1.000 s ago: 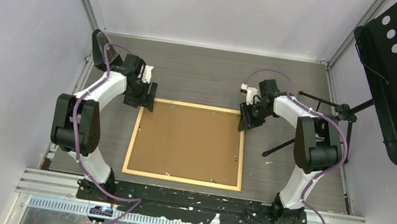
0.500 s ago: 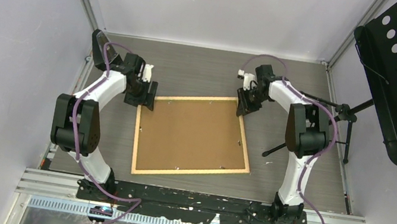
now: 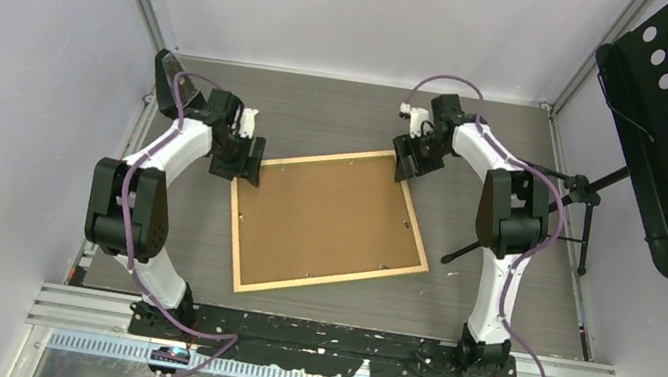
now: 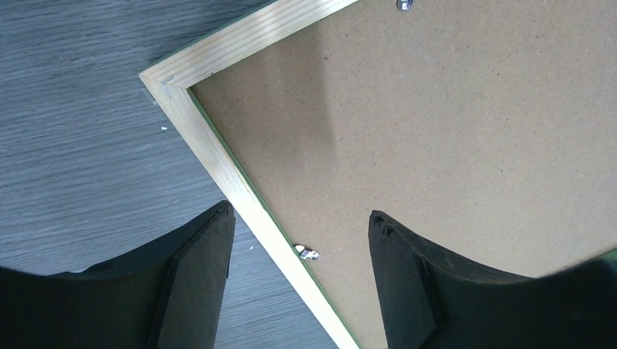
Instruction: Put the photo into the frame
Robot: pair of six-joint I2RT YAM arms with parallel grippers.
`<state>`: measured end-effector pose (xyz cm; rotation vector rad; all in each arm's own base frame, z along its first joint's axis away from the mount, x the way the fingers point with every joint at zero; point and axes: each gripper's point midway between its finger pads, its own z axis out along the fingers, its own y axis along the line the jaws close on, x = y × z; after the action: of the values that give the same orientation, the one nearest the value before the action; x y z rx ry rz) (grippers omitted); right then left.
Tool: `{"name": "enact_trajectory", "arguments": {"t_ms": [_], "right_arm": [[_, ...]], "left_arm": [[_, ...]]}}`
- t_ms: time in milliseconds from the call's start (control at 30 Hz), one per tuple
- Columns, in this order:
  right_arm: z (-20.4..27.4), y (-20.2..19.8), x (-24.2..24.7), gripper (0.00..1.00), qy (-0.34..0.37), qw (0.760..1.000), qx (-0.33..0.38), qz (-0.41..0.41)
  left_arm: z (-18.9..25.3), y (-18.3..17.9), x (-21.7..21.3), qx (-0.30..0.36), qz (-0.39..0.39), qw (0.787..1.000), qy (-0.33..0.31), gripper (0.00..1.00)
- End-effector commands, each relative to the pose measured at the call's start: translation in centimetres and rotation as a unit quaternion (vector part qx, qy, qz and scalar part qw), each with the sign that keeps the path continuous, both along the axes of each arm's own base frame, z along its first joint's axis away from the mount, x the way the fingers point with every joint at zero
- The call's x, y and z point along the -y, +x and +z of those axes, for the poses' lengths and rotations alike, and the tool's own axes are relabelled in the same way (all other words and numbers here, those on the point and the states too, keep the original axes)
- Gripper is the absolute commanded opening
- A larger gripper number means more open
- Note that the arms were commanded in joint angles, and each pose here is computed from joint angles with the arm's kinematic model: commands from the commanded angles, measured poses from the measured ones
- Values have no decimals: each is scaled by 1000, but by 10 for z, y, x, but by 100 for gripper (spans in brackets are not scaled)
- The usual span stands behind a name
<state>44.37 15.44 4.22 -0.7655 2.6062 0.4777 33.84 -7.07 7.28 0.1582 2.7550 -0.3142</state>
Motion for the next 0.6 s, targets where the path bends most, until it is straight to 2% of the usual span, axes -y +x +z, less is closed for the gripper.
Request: {"name": "enact_trajectory", "arguments": {"t_ms": [0,300,567], "right_arm": [[40,-27,10,70,-7,999,34,27],[40,-100,29,72,-21,997,30,64],[20,-120,27,71,-7,998,13,65]], "left_arm": [[23,12,1,33,-6,999,-13,67],[13,12,-9,15,7,1000,-4,67],[8,11,-9,5,8,1000,-7,66]]}}
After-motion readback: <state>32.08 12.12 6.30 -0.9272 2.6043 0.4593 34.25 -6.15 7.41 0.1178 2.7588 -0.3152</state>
